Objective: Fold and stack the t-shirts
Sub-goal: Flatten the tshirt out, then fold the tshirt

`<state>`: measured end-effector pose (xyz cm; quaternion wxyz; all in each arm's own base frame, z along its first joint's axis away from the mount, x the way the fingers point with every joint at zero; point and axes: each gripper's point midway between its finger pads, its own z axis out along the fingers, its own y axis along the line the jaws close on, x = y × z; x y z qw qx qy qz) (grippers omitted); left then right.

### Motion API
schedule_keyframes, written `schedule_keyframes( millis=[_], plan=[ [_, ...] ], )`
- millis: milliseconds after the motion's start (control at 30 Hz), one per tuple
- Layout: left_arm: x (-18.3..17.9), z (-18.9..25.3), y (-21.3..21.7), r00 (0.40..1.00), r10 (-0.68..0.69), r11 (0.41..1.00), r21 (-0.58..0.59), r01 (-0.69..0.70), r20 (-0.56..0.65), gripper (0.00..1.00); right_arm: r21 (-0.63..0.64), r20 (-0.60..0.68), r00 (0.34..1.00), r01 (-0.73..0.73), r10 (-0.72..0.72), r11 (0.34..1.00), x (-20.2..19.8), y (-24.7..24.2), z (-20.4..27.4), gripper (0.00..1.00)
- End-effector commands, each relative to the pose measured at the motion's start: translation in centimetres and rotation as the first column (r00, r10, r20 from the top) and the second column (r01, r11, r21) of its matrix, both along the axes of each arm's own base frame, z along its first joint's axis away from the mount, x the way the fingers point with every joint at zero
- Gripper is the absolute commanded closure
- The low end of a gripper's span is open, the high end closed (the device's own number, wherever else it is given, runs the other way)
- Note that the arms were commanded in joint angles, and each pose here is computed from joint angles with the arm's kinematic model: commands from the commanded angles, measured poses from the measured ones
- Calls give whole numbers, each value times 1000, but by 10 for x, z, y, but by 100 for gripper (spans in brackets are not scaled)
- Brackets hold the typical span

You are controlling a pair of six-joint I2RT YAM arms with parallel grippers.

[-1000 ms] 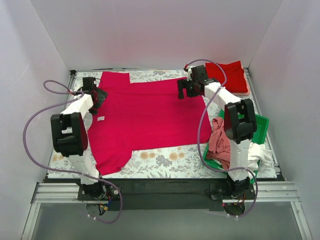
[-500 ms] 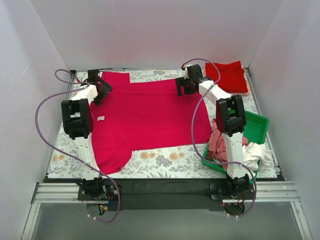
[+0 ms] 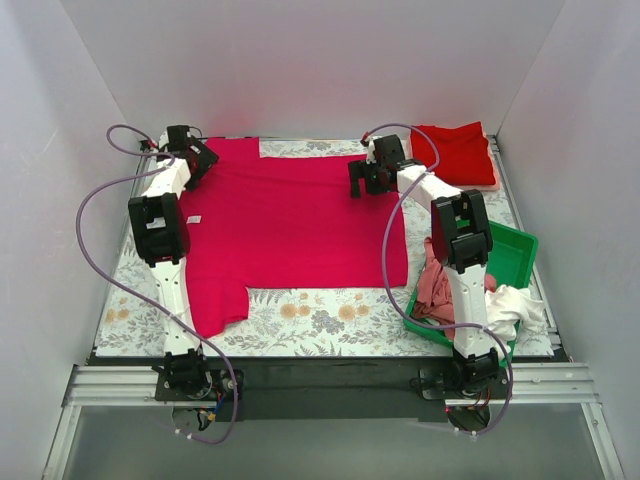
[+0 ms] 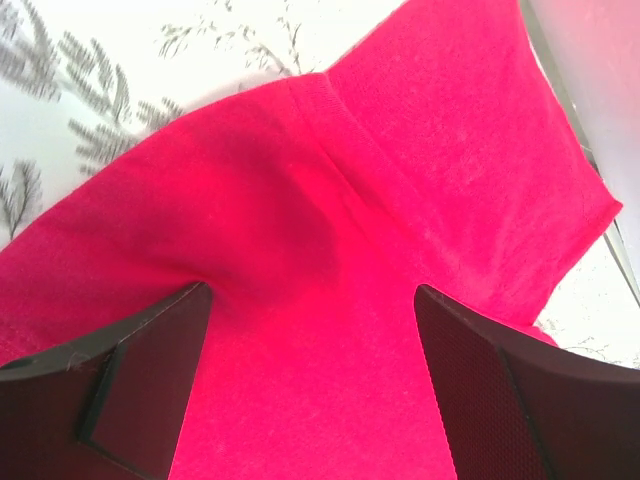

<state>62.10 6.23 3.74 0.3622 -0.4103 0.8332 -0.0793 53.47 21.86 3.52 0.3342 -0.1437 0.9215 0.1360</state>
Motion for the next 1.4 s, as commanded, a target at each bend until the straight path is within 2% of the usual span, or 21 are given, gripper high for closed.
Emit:
schedule_keyframes(
  millis=[0, 167, 333, 400, 500, 533, 600, 633, 667, 700, 733, 767, 800, 867, 900, 967, 1000, 1033, 1133, 1167, 1367],
  plan=[
    [-35, -73, 2, 979, -37, 999, -23, 33, -201, 17, 44, 24, 1000, -1, 0, 999, 11, 8, 7, 2],
    [-15, -45, 0, 987, -97, 995, -8, 97, -126, 16, 19, 76, 997, 9, -10, 1000, 21, 4, 24, 2],
    [10, 30, 1, 993, -118, 993, 21, 118, 13, 10, 33, 179, 984, -8, 2, 999, 28, 5, 83, 2],
    [10, 56, -7, 988, -147, 989, 4, 147, 56, 10, 41, 236, 972, 2, -12, 999, 25, 1, 119, 2],
    [-4, 101, -11, 984, -149, 989, 2, 149, 95, 9, 19, 248, 966, 73, -75, 997, 10, -18, 134, 2],
    [-13, 131, -13, 981, -141, 990, 3, 142, 132, 9, 28, 281, 953, 111, -114, 993, 2, -26, 158, 2],
    [-40, 121, -18, 989, -130, 991, -29, 133, 76, 8, 48, 224, 957, 177, -184, 983, -23, -37, 146, 2],
    [-55, 150, -19, 986, -119, 992, -25, 123, 113, 8, 78, 248, 947, 192, -205, 978, -35, -42, 167, 2],
    [-78, 127, -23, 995, -90, 994, -66, 93, 44, 8, 90, 231, 947, 207, -223, 974, -46, -45, 164, 2],
    [-93, 129, -24, 997, -73, 994, -76, 76, 35, 8, 91, 191, 955, 211, -225, 973, -62, -48, 146, 2],
    [-112, 156, -24, 996, -36, 996, -76, 41, 76, 8, 120, 200, 955, 198, -219, 973, -77, -48, 157, 2],
    [-127, 151, -30, 998, -2, 993, -117, 10, 68, 8, 142, 180, 961, 185, -209, 972, -89, -47, 154, 2],
    [-160, 116, -36, 1000, 9, 989, -149, -11, -14, 8, 146, 129, 967, 200, -220, 969, -107, -49, 131, 2],
    [-198, 129, -52, 1000, 9, 984, -179, -6, 18, 8, 191, 135, 966, 191, -218, 963, -128, -51, 138, 2],
    [-231, 96, -60, 997, 30, 977, -209, -44, -69, 8, 197, 126, 966, 199, -226, 960, -137, -54, 132, 2],
    [-264, 108, -67, 997, 67, 973, -219, -71, -26, 8, 232, 107, 972, 181, -210, 956, -161, -53, 124, 2],
    [-294, 78, -73, 993, 83, 965, -242, -101, -85, 8, 240, 103, 974, 172, -202, 955, -172, -55, 121, 2],
    [-306, 94, -77, 997, 77, 964, -255, -78, -13, 8, 247, 97, 977, 163, -192, 955, -178, -55, 118, 2],
    [-354, 77, -84, 995, 89, 960, -264, -98, -47, 8, 265, 89, 983, 135, -164, 955, -198, -55, 112, 2],
    [-372, 68, -87, 991, 90, 958, -263, -114, -100, 8, 272, 97, 983, 126, -157, 954, -201, -55, 113, 2],
    [-426, 52, -123, 985, 45, 932, -349, -103, -169, 8, 269, 98, 986, 107, -138, 957, -215, -58, 105, 2]
  ],
)
